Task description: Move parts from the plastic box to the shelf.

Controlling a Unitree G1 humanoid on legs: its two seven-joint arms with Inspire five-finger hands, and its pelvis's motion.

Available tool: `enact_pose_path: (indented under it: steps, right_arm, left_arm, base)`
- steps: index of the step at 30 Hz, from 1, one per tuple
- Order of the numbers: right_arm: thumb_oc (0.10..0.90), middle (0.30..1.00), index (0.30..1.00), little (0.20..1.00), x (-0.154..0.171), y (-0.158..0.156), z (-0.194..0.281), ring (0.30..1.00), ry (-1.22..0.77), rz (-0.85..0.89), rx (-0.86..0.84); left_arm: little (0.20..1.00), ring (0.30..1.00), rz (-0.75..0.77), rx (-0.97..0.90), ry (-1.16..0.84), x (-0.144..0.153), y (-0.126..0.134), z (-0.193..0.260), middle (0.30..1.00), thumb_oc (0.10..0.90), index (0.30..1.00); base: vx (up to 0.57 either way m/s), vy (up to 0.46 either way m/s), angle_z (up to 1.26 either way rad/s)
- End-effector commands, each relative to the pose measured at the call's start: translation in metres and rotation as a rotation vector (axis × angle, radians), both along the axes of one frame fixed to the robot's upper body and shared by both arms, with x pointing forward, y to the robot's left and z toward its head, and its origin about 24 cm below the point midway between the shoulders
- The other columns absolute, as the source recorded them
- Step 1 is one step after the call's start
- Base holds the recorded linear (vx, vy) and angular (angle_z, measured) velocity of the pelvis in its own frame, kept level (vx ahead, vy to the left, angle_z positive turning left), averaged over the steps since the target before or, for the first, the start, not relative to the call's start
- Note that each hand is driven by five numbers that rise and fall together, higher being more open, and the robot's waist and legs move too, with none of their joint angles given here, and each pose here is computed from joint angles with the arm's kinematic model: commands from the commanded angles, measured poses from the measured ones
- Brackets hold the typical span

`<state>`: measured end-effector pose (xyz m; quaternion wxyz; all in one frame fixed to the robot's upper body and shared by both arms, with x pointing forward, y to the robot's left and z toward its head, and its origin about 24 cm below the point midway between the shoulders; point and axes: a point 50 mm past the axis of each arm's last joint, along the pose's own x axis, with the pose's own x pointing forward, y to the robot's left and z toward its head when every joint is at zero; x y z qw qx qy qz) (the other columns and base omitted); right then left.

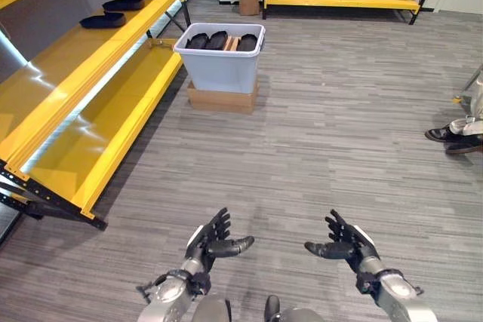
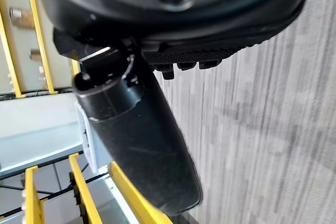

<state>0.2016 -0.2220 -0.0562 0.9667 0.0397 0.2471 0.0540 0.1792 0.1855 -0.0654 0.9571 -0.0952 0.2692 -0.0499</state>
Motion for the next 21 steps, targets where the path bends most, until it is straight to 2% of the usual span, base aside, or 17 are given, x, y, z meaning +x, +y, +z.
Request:
enact_pose_path:
  steps: [1,9,15,21]
  right_arm:
    - [0.9,1.0,1.0,1.0,0.015,-0.005,0.032,1.0,-0.194,0.01,-0.028]
    - [0.9,1.0,1.0,1.0,0.01,0.002,0.024,1.0,-0.17,-0.01,0.018]
    - [0.9,1.0,1.0,1.0,0.021,0.013,0.033,1.0,-0.22,-0.004,0.058]
    - [0.9,1.0,1.0,1.0,0.023,0.034,0.028,1.0,-0.198,0.052,0.081]
  left_arm:
    - [1.0,1.0,0.031,-0.001,-0.247,0.027,0.009,0.041,1.0,0.9,1.0]
    - [1.0,1.0,0.046,0.03,-0.269,0.029,0.017,0.045,1.0,0.9,1.0]
    - [1.0,1.0,0.095,0.121,-0.221,0.022,0.036,0.036,1.0,0.9,1.0]
    - [1.0,1.0,0.051,0.102,-0.291,0.043,0.018,0.049,1.0,0.9,1.0]
  base:
    - [0.34,0.195,-0.11]
    - [0.17,0.124,-0.05]
    - [0.21,0.202,0.23]
    - [0.19,0.161,0.08]
